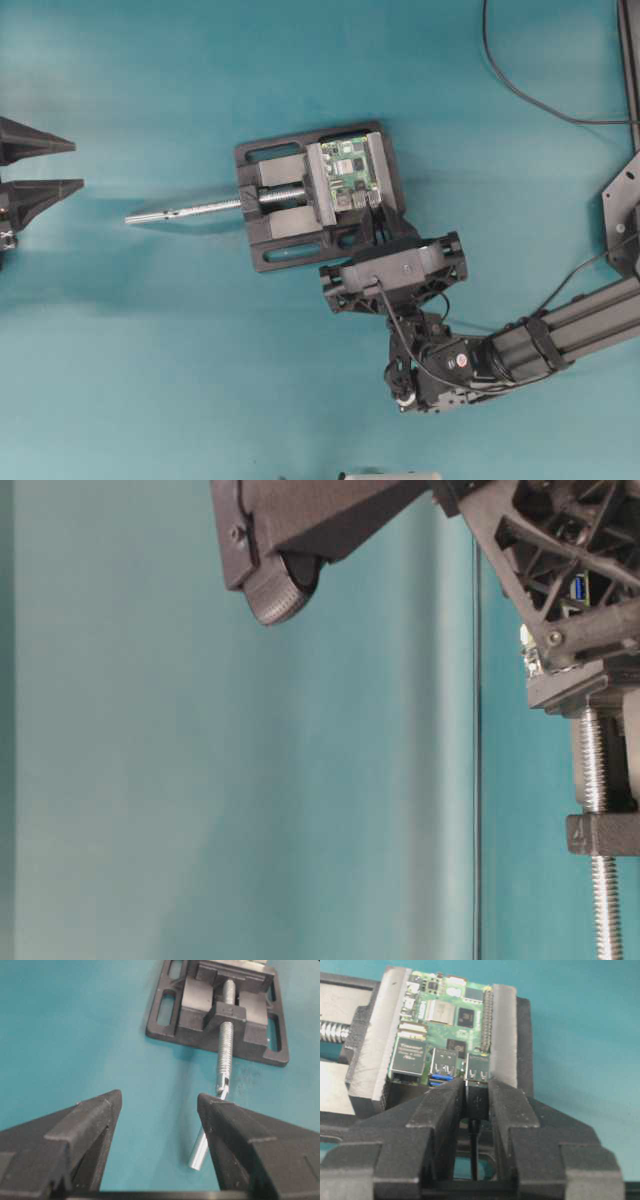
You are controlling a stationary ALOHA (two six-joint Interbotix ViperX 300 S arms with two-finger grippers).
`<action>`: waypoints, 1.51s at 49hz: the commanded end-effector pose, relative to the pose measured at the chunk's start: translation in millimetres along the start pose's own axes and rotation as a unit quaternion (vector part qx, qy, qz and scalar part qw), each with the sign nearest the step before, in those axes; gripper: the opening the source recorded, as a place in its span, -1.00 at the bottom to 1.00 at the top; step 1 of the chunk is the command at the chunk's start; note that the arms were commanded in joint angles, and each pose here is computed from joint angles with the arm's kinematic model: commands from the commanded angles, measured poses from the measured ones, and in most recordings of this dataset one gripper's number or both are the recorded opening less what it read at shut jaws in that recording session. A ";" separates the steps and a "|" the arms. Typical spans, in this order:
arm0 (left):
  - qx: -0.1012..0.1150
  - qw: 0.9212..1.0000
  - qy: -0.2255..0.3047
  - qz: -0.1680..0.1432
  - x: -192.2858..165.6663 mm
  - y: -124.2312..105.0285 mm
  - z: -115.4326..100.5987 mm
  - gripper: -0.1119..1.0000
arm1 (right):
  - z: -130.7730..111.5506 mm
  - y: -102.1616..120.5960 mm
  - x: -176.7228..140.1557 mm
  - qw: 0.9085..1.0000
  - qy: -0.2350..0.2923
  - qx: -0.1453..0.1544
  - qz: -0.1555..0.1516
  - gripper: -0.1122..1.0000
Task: Insert the USB into the fixed PCB.
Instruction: 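Push the USB plug into the port with the right gripper, then open the right gripper and withdraw it away from the board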
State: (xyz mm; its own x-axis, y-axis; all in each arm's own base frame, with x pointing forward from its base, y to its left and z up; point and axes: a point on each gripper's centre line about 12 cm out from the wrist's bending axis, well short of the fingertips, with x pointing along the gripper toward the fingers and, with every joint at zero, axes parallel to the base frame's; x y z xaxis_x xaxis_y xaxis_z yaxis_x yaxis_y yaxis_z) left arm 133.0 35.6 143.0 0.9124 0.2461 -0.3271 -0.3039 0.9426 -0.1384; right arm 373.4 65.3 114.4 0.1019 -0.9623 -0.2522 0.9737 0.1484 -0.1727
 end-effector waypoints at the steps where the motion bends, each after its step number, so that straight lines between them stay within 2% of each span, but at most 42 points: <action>1: -0.003 1.000 -0.006 0.000 0.8 -0.5 5.0 0.59 | 12.6 -0.2 0.5 1.000 -0.005 0.016 0.001 -0.42; 18: -0.004 1.000 -0.007 0.000 0.7 -0.4 5.3 0.59 | 10.7 -0.5 -5.7 1.000 -0.005 0.017 0.008 -0.41; 26: -0.003 1.000 -0.005 0.000 0.7 -0.4 4.4 0.59 | 10.3 -0.8 -8.7 1.000 -0.005 0.016 0.011 -0.24; 74: -0.004 1.000 -0.006 0.001 0.7 -0.2 4.4 0.59 | 16.0 -2.2 -21.0 0.999 0.006 0.019 0.042 -0.20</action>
State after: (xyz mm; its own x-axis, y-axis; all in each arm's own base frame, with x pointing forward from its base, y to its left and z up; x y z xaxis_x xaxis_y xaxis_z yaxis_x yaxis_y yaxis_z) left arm 133.0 35.6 143.0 0.9124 0.2461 -0.3271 -0.3035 0.9429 -0.1370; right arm 370.3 79.1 114.6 0.1495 -0.9545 -0.2579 0.9657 0.1969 -0.1693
